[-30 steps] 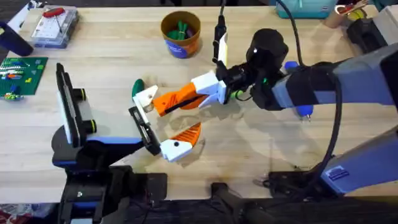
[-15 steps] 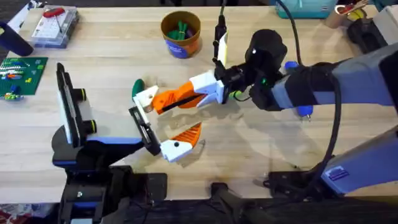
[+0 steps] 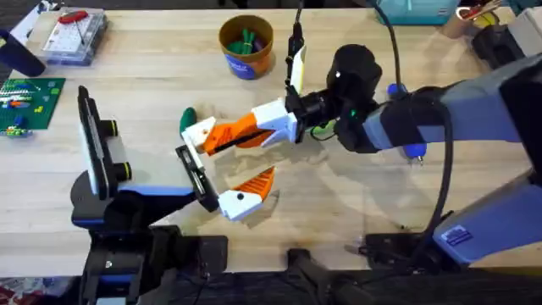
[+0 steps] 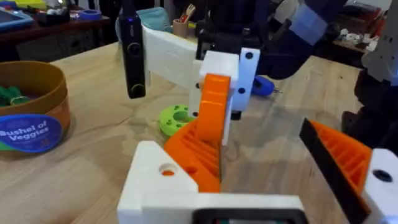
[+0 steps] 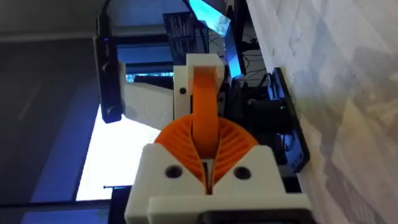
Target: Pick up the gripper from the table and insert it into the empty holder that is missing its gripper. Then pick up a screw, insert it into the mounting hole, and use the screwdriver to tighten it. Finally, clean up the table by picking up the vegetable and placing it into the bucket.
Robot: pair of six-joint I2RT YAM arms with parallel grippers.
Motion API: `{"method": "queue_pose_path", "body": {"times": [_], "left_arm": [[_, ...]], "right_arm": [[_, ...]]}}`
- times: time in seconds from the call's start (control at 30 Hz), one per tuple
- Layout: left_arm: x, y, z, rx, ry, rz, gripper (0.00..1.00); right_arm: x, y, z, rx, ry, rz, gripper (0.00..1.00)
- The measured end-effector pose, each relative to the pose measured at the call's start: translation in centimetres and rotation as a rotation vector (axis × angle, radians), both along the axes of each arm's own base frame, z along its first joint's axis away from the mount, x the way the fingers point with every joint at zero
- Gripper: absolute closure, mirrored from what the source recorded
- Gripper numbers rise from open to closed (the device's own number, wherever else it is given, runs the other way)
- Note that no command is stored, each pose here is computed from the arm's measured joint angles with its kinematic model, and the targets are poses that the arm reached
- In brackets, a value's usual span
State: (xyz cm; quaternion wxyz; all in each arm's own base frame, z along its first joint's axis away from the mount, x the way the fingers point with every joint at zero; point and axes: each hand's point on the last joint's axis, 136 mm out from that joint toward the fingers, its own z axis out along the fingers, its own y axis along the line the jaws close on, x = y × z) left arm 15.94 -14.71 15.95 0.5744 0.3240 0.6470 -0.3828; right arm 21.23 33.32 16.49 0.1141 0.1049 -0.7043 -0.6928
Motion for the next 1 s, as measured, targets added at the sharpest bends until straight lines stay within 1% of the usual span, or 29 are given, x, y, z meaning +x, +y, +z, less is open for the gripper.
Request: {"method": "queue_pose_path", "body": {"times": [0.37, 0.73, 1.0], "left_arm": [[0.0, 0.0, 0.0, -0.005, 0.009, 0.001, 0.014], [0.0, 0.0, 0.0, -0.005, 0.008, 0.001, 0.014], [0.1, 0.0, 0.0, -0.008, 0.015, 0.005, 0.014]], "right_arm": [[0.4, 0.3, -0.2, 0.004, -0.015, -0.018, 0.982], [0.5, 0.4, 0.0, 0.003, -0.013, -0.008, 0.982], [1.5, 1.4, -0.3, 0.012, -0.023, 0.031, 0.982]]}}
